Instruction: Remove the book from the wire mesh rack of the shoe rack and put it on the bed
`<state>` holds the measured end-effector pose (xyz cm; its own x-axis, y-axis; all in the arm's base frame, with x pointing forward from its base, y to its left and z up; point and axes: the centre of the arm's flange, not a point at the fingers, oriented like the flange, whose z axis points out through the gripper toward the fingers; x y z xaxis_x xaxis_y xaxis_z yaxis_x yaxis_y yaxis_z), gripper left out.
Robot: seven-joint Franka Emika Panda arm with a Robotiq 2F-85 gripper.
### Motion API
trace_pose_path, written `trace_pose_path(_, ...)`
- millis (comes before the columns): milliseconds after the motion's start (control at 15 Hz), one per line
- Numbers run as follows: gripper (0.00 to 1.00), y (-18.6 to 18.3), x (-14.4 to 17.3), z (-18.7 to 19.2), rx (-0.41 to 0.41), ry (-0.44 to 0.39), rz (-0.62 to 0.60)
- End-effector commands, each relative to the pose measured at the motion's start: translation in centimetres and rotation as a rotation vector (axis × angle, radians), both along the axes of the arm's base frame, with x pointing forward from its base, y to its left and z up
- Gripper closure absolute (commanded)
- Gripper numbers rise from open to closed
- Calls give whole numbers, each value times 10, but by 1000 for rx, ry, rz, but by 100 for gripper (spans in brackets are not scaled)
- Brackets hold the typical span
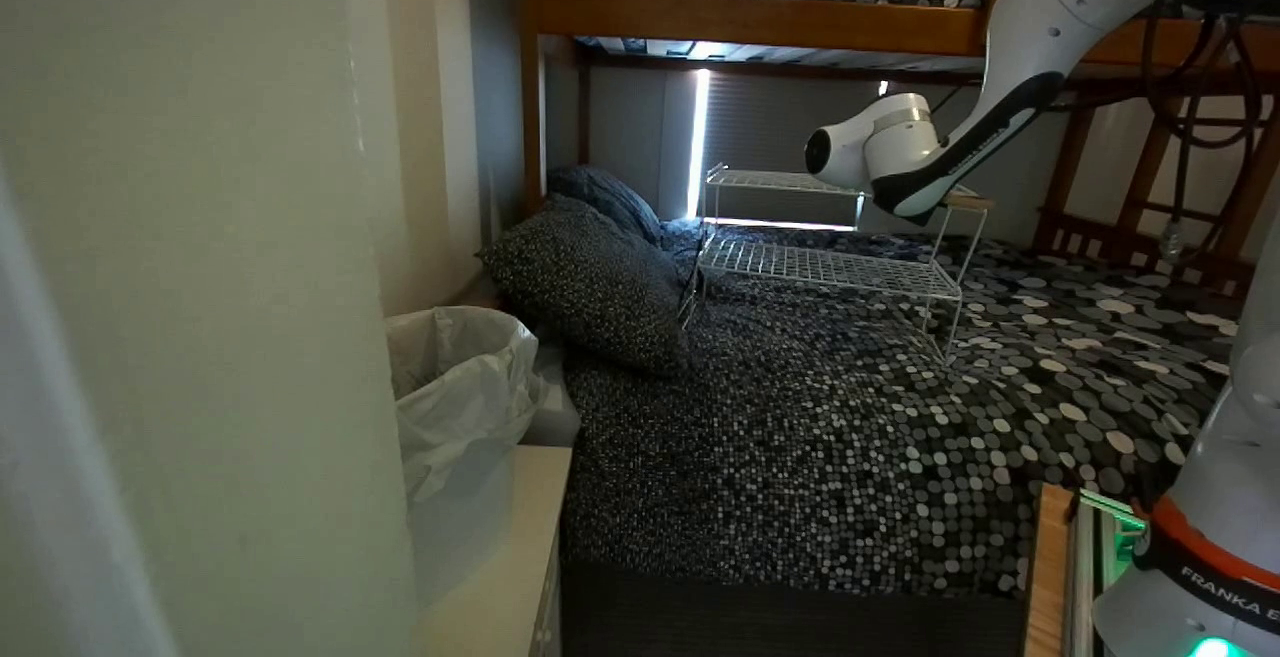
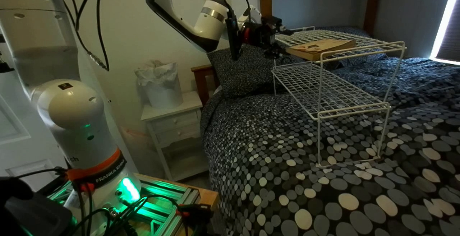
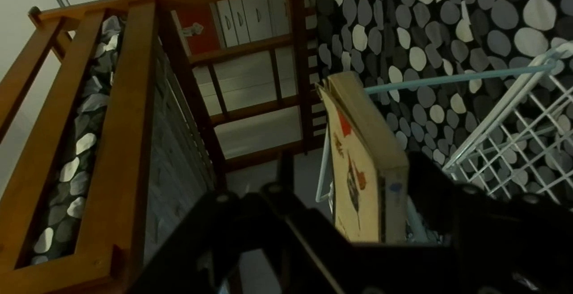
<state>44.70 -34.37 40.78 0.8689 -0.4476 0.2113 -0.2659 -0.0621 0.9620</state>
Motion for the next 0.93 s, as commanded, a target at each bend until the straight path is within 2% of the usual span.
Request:
trace_pose_path(0, 28, -4, 5, -10, 28, 16, -21)
trace_pose_path(267, 30, -9, 8, -20, 29, 15, -26)
trace_pose_path(533, 41, -16, 10, -24, 26, 19, -32)
trace_pose_path(667, 60, -18, 11, -25, 22, 16, -32)
trace_pose_path(867, 82, -19, 11, -25, 24, 17, -33)
